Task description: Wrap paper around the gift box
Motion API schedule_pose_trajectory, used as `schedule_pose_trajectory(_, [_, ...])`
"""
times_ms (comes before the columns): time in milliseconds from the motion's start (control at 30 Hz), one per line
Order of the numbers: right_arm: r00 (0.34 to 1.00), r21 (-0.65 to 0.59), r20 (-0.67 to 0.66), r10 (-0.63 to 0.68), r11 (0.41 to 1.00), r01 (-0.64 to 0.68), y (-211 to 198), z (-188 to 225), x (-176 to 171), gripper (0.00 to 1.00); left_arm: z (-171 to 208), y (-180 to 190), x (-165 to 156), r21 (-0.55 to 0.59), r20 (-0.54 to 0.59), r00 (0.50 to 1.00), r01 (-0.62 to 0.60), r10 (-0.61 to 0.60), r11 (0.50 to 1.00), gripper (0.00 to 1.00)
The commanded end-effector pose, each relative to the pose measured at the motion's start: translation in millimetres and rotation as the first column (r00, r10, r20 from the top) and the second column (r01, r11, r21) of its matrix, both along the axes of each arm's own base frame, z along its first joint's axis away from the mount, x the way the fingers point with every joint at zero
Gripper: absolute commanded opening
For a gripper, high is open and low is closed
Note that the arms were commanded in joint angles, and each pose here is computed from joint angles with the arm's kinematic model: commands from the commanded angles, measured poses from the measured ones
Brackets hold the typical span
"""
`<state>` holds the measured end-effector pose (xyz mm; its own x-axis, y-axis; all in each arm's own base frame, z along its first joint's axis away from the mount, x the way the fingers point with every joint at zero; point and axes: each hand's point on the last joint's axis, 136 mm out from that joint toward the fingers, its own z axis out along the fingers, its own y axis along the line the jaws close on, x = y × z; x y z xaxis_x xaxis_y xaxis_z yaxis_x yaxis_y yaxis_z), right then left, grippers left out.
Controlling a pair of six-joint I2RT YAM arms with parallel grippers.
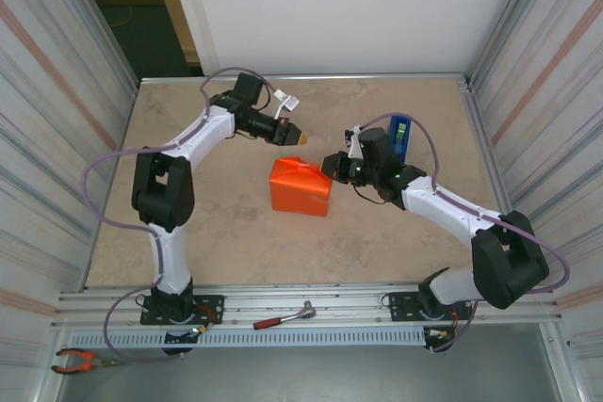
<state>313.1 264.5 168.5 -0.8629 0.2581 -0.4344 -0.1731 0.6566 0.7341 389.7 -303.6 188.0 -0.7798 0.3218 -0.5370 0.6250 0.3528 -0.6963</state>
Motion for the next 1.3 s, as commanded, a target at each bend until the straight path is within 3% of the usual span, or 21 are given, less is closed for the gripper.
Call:
schedule_pose_trajectory(0, [0.971,-0.178,-0.237,-0.023,0.984,-0.02,-25.9,-75.2,-40.5,0.0,-4.5,2.6,3.3,0.032,-0.054,0.998,-0.006,0.008,0.999,0.0])
schedule_pose_trajectory(267, [0.973,-0.178,-0.231,-0.02,0.984,-0.022,-25.0,-73.6,-38.8,0.0,-18.0,1.0,-29.6,0.065,-0.122,0.988,0.103,-0.094,0.993,0.0])
schedule_pose_trajectory(467, [0.973,-0.18,-0.23,-0.018,0.983,-0.024,-24.7,-73.6,-38.3,0.0,-10.8,-1.9,-56.6,0.015,-0.154,0.973,0.177,-0.173,0.984,0.0])
schedule_pose_trajectory(833, [0.973,-0.182,-0.23,-0.018,0.983,-0.025,-25.8,-74.8,-37.7,0.0,0.0,4.1,-81.9,0.012,-0.137,0.971,0.2,-0.197,0.98,0.0])
schedule_pose_trajectory(1267, [0.973,-0.189,-0.23,-0.028,0.982,-0.016,-29.2,-76.0,-40.0,0.0,9.4,12.8,-87.7,0.045,-0.049,0.991,0.127,-0.125,0.991,0.0])
